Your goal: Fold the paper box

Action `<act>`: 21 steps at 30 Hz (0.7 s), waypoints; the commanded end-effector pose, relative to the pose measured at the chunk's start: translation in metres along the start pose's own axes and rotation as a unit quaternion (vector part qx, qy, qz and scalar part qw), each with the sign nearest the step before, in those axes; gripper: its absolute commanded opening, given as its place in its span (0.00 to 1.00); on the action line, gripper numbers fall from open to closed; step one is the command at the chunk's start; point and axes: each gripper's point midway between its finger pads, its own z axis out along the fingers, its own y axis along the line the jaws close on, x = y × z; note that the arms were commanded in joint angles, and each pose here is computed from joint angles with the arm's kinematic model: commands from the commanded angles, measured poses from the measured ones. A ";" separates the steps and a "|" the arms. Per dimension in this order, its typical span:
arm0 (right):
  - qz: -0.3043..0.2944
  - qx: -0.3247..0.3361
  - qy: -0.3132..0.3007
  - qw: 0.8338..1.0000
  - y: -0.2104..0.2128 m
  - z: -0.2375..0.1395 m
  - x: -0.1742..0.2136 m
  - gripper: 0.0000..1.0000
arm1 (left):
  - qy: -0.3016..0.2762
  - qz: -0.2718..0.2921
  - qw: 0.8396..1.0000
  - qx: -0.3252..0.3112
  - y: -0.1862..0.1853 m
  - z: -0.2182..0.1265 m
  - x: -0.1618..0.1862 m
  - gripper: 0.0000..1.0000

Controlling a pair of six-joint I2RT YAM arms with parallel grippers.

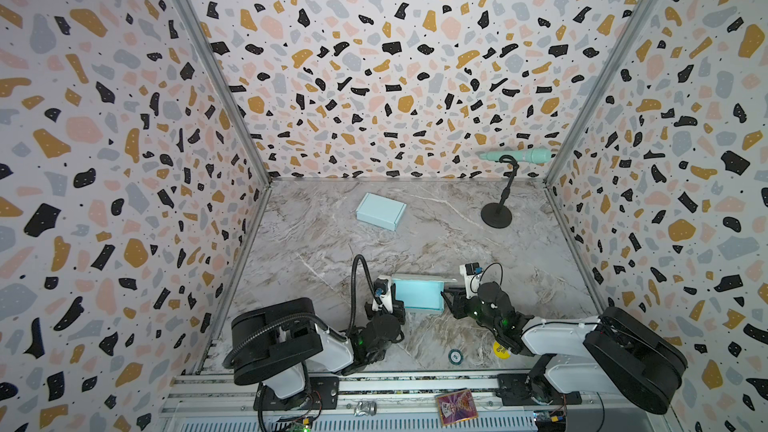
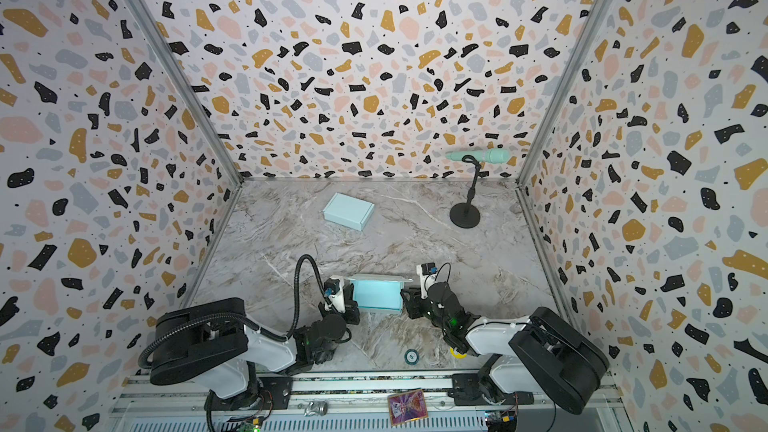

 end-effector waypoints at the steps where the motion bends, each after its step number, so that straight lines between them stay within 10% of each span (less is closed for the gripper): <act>1: -0.008 -0.002 -0.020 1.000 0.004 -0.010 -0.007 0.34 | 0.031 0.019 0.999 0.026 0.000 -0.005 0.026 0.00; 14: 0.029 0.114 -0.090 0.989 -0.056 -0.067 -0.041 0.37 | 0.030 0.054 0.998 0.022 -0.011 -0.006 0.032 0.00; 21: -0.055 0.076 -0.115 0.989 -0.006 -0.080 -0.115 0.43 | 0.030 0.061 0.997 0.023 -0.018 -0.004 0.030 0.00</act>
